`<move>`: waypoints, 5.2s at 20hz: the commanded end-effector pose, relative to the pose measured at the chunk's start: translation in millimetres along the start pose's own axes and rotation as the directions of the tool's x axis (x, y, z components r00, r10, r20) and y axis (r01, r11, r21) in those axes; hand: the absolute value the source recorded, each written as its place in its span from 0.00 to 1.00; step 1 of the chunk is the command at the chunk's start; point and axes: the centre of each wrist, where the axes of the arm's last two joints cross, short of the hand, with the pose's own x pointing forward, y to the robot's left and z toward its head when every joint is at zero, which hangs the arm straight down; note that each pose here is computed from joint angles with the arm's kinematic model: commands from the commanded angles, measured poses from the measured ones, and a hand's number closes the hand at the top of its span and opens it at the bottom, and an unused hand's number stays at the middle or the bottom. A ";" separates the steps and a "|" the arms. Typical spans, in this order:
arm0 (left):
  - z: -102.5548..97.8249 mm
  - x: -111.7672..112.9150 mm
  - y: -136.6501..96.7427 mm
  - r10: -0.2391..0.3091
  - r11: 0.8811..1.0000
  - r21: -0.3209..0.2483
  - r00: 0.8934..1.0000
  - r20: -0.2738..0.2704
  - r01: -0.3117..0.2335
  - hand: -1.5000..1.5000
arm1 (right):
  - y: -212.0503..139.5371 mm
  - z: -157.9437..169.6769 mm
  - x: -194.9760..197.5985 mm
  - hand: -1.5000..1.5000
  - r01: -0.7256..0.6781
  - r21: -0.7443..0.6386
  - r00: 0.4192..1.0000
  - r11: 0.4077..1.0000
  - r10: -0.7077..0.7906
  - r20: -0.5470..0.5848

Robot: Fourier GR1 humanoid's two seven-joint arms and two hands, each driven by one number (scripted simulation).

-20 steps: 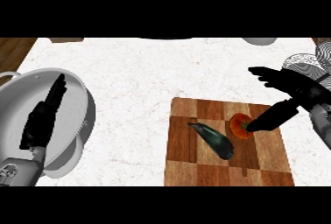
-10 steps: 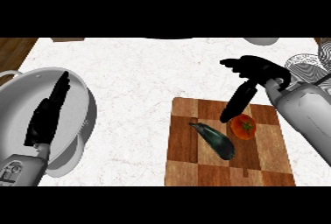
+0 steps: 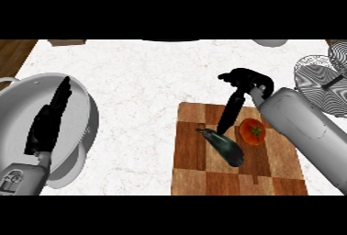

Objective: Pick the eggplant from the cutting board and place it in the tiered basket

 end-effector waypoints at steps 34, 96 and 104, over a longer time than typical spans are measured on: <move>10.9 4.1 -2.1 0.020 1.000 -0.011 1.000 -0.011 -0.020 0.50 | 73.1 -19.4 -3.1 0.00 -0.227 0.055 0.948 0.972 0.234 -0.214; -1.7 0.2 15.8 -0.003 1.000 0.020 1.000 -0.009 0.003 0.50 | -49.4 167.5 -78.7 1.00 0.258 -0.870 0.924 0.420 0.156 0.349; -1.1 7.5 30.5 0.011 1.000 0.014 1.000 0.005 -0.011 0.50 | -100.2 155.9 -112.5 1.00 0.367 -0.797 0.887 0.480 0.078 0.456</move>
